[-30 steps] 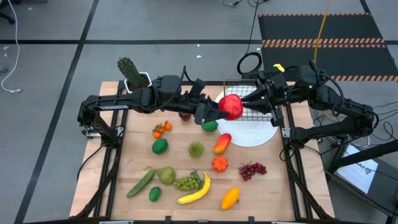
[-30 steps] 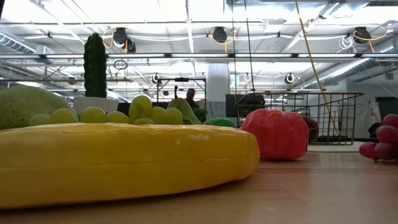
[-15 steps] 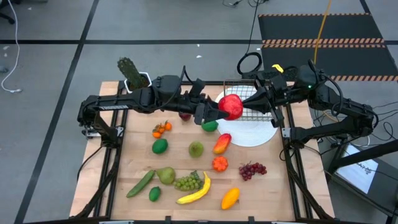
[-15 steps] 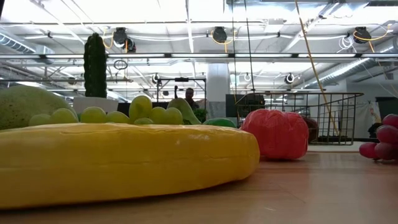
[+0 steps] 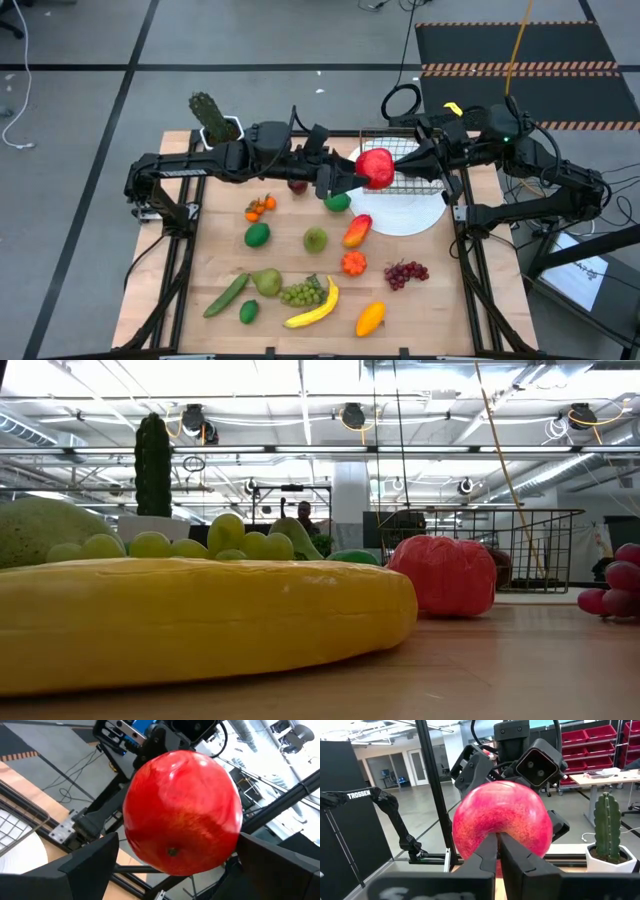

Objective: Build produce basket
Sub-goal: Put the red apple into the gold wire basket

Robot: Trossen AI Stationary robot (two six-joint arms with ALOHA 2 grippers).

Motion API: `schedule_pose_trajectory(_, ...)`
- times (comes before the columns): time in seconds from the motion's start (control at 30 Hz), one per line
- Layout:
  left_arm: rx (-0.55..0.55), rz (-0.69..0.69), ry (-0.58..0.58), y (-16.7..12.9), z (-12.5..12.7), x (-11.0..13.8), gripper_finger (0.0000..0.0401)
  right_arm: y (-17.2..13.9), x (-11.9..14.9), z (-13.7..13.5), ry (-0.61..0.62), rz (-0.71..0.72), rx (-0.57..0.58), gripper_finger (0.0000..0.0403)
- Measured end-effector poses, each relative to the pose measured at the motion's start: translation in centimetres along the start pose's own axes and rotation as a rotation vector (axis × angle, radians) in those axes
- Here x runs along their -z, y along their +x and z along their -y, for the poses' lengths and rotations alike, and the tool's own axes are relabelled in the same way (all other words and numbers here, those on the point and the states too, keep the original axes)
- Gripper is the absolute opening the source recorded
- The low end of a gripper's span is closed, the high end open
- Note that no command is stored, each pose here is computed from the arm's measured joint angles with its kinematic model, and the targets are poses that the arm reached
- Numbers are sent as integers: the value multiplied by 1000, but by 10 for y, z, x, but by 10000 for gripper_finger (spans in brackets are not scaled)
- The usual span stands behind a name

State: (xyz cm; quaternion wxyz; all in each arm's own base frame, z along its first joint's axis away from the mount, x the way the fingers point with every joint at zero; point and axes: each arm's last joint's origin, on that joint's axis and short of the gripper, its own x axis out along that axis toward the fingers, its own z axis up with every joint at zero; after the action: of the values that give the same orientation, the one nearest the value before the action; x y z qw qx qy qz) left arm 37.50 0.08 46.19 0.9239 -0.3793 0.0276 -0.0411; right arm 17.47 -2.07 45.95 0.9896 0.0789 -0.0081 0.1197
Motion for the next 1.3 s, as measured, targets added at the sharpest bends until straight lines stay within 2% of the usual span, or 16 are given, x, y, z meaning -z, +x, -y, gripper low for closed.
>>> schedule_pose_trajectory(0.27, -36, 29, 45, -8, -5, -11, 398, -7, -2, -4, -4, 10, 0, 0)
schedule_pose_trajectory(0.53, -100, 25, 73, -30, -9, -26, 397, -13, 1, -2, 19, -20, 31, 2)
schedule_pose_trajectory(0.97, -317, -113, 104, -74, -28, -37, 397, -8, 14, 25, 84, -130, 263, 2)
schedule_pose_trajectory(1.1, -389, -142, 92, -86, -36, -41, 397, -1, 29, 40, 166, -247, 340, 1)
schedule_pose_trajectory(1.3, -469, -255, 86, -96, -48, -36, 397, 5, 50, 50, 364, -399, 402, 1)
